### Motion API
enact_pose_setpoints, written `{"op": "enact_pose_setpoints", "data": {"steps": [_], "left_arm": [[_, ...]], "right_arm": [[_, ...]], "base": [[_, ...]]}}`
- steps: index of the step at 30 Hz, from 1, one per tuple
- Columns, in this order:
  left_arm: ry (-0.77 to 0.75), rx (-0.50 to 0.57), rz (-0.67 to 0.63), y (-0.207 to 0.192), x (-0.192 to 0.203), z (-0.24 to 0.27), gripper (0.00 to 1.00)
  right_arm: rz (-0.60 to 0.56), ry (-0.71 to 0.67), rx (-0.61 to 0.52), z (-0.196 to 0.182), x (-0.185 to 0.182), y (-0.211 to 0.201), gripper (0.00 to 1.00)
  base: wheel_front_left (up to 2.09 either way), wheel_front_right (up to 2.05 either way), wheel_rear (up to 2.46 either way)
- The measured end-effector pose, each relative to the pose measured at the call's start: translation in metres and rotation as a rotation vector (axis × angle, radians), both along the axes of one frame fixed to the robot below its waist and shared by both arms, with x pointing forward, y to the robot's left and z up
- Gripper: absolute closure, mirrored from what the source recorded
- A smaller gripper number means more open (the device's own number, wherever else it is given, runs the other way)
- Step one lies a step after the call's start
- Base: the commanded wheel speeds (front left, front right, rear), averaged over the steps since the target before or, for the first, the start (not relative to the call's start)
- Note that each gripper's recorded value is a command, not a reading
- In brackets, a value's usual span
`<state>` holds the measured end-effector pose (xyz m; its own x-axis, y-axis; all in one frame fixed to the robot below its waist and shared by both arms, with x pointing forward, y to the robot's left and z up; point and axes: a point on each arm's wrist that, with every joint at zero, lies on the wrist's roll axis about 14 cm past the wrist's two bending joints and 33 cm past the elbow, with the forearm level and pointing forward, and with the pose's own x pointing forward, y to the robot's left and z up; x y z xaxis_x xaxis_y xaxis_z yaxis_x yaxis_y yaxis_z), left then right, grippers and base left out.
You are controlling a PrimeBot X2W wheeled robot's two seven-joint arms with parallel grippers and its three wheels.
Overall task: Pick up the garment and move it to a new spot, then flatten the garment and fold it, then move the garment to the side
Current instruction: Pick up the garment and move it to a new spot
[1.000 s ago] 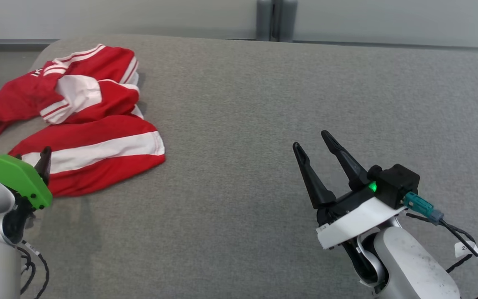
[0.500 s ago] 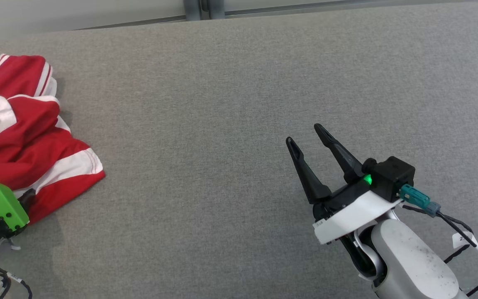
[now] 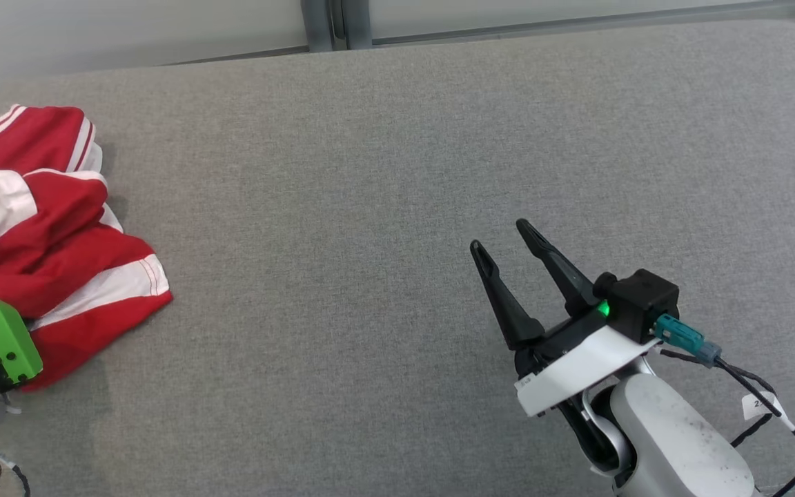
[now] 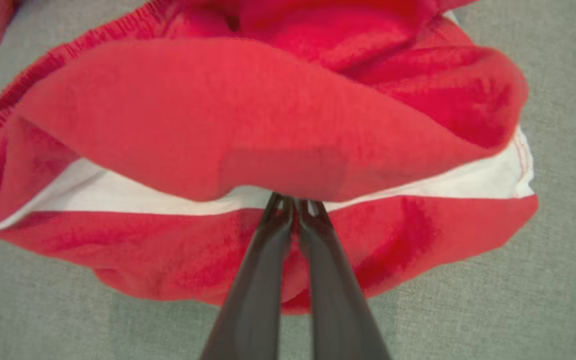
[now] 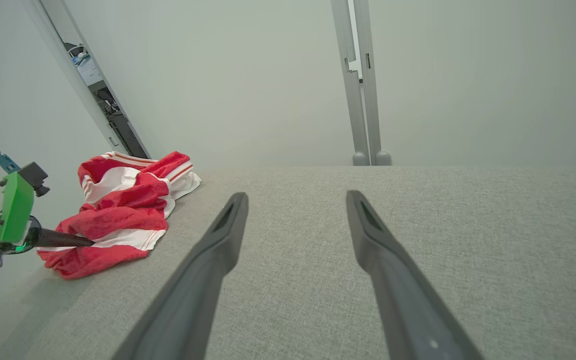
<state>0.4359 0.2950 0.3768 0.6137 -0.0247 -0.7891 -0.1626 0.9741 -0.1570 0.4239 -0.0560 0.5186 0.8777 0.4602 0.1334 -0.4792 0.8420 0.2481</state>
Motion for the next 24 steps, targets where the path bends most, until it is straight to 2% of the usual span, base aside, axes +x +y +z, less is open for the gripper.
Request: {"op": "enact_pose_setpoints", "data": {"steps": [4, 11, 17, 24], "left_arm": [[-0.075, 0.059, -0.073, 0.001, 0.008, 0.029, 1.00], [-0.269, 0.114, -0.282, -0.036, 0.024, 0.103, 1.00], [-0.484, 0.137, -0.480, -0.095, 0.031, 0.175, 1.00], [-0.668, 0.039, -0.694, -0.199, 0.030, 0.226, 1.00]], "right_arm": [[0.002, -0.007, 0.019, 0.006, -0.008, 0.005, 0.00], [-0.052, -0.038, 0.030, 0.021, -0.018, -0.012, 0.00], [-0.113, -0.073, 0.029, 0.033, -0.028, -0.033, 0.00], [-0.208, -0.105, 0.024, 0.043, -0.038, -0.065, 0.00]], "base": [[0.00, 0.00, 0.00], [0.00, 0.00, 0.00], [0.00, 0.00, 0.00], [0.00, 0.00, 0.00]]}}
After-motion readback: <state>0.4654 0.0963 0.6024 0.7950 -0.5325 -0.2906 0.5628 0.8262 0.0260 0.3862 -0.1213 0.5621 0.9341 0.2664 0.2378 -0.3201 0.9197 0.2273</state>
